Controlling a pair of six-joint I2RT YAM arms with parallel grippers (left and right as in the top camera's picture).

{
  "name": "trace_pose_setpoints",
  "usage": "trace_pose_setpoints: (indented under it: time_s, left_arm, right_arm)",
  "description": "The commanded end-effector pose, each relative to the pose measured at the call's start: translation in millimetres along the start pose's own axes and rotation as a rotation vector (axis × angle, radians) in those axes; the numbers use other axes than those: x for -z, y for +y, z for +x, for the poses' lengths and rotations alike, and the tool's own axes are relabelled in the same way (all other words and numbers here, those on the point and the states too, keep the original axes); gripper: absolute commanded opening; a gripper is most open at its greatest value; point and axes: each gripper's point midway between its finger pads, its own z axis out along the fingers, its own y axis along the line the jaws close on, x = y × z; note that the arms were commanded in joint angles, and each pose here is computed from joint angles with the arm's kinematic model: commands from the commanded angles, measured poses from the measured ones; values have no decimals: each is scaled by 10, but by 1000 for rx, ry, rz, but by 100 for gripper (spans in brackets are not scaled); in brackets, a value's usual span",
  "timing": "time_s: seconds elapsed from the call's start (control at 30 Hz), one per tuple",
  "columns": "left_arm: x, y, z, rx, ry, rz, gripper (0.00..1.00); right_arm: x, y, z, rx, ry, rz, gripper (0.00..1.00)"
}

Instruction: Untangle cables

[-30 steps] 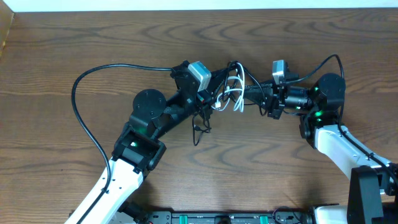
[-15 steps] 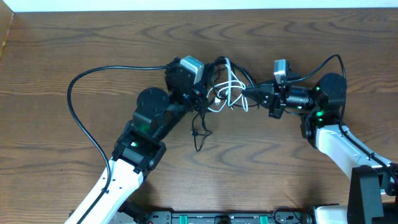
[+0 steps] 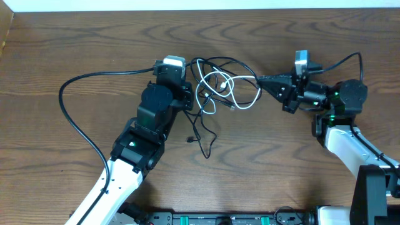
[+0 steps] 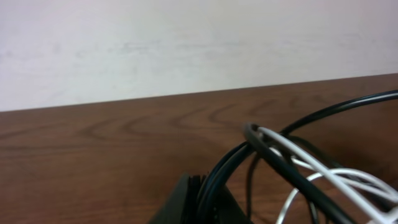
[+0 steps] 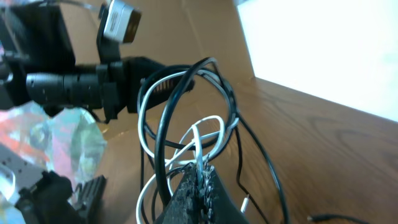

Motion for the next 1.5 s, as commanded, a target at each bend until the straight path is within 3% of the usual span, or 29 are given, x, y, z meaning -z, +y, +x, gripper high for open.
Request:
trace_pose_setpoints:
  time_s: [0.0,0.17,0.3,0.4,0.57,0.73,0.8,0.9,1.1,1.23,1.47]
  left_arm:
    - [23,169,-52,20,-11,-64,8]
    - [20,245,-1,20,11,-84,8]
    - [20,247,10,19,15,-85,8]
    - [20,246,9,19,15,-84,8]
    - [16,189,4,21,15,-52,8]
    - [21,-58,-83,27,-13,89,8]
    - [35,-157,-152,28,-39,146,8]
    - [56,-259,-235,29,-70,205,8]
    - [66,-302,-236,29,-69,231,8]
    - [126,-493,-267,22,-77,345,8]
    - [352,-902,-390,-7,-125,609,8]
  right_arm:
    - [157,-114,-73,-140,-28,54,1]
    - [366,-366,-59,-303,-66,156,1]
    - [635,-767,181,-558,-106,338,1]
    - [765,-898,313,-633,-113,414,1]
    - [766,-883,345,-603,-93,408,1]
    - [650,-722,328,-482,-40,315,1]
    - [553,-516,303,-339,10,199,6]
    - [410,-92,298,-117,92,-31,22]
    - [108,251,301,43,135,-183,64]
    - [-52,363,286,134,126,-219,69]
    - [-107,278,296,137,106,-175,76]
